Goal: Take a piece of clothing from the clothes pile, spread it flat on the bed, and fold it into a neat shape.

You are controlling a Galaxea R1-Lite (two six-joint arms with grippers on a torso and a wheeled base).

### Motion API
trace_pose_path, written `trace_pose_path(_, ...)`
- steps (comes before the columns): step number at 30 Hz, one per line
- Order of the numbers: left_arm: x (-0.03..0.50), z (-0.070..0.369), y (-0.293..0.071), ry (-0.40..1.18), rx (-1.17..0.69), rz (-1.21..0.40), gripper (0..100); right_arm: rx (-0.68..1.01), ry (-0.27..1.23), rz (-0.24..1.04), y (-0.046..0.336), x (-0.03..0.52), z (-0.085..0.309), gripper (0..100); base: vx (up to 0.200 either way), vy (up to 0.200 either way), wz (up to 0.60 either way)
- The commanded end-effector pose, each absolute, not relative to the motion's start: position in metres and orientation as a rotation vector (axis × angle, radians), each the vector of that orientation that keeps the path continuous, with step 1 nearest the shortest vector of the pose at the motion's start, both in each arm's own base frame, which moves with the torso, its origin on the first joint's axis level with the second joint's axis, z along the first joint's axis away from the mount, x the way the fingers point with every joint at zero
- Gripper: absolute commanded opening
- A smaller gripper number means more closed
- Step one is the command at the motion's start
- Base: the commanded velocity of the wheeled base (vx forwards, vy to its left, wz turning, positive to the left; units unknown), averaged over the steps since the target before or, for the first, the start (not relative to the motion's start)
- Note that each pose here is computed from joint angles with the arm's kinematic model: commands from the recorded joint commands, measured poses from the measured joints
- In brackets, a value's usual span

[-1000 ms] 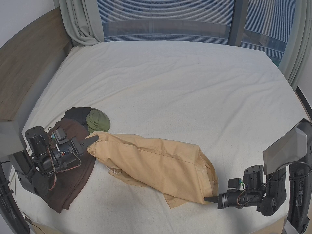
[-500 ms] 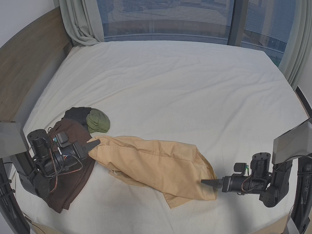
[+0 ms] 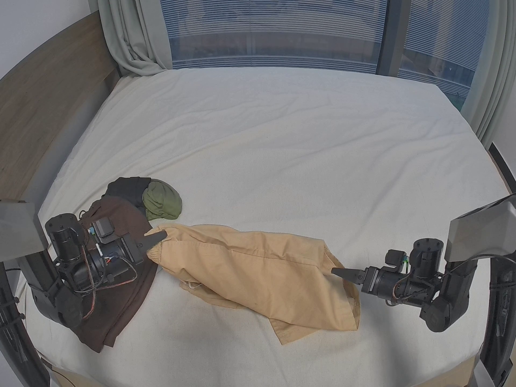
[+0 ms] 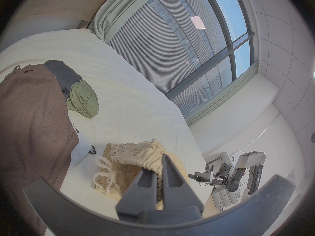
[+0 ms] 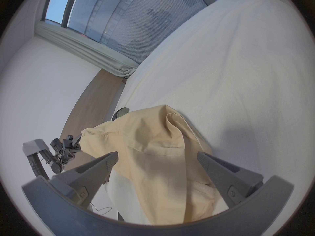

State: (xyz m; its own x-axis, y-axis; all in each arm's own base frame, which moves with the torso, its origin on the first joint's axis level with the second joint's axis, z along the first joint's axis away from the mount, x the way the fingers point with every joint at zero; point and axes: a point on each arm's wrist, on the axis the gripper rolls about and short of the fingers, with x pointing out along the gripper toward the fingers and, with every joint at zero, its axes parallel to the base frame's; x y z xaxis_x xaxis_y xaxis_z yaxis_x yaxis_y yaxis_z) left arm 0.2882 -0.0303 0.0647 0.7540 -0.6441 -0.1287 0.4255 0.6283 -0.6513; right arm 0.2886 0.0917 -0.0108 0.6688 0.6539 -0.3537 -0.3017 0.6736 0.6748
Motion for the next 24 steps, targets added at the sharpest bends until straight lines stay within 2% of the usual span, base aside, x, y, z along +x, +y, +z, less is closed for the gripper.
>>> trace_pose_path(1, 0.288, 0.066, -0.031, 0.366, -0.638, -0.632, 0, 0.642, 0.669, 0.559, 0.102, 0.295, -0.030, 100, 0.000, 0.000, 0.00)
trace_pose_path(13, 0.288, 0.066, -0.031, 0.363, -0.635, -0.633, 0, 0.713, 0.672, 0.526, 0.116, 0.308, -0.041, 100, 0.000, 0.000, 0.00)
trace_pose_path(14, 0.288, 0.066, -0.031, 0.363, -0.634, -0.633, 0, 0.724, 0.673, 0.524, 0.116, 0.308, -0.041, 0, 0.000, 0.000, 0.00)
trace_pose_path(24, 0.288, 0.066, -0.030, 0.363, -0.635, -0.632, 0, 0.775, 0.668, 0.511, 0.114, 0.311, -0.036, 0, 0.000, 0.000, 0.00)
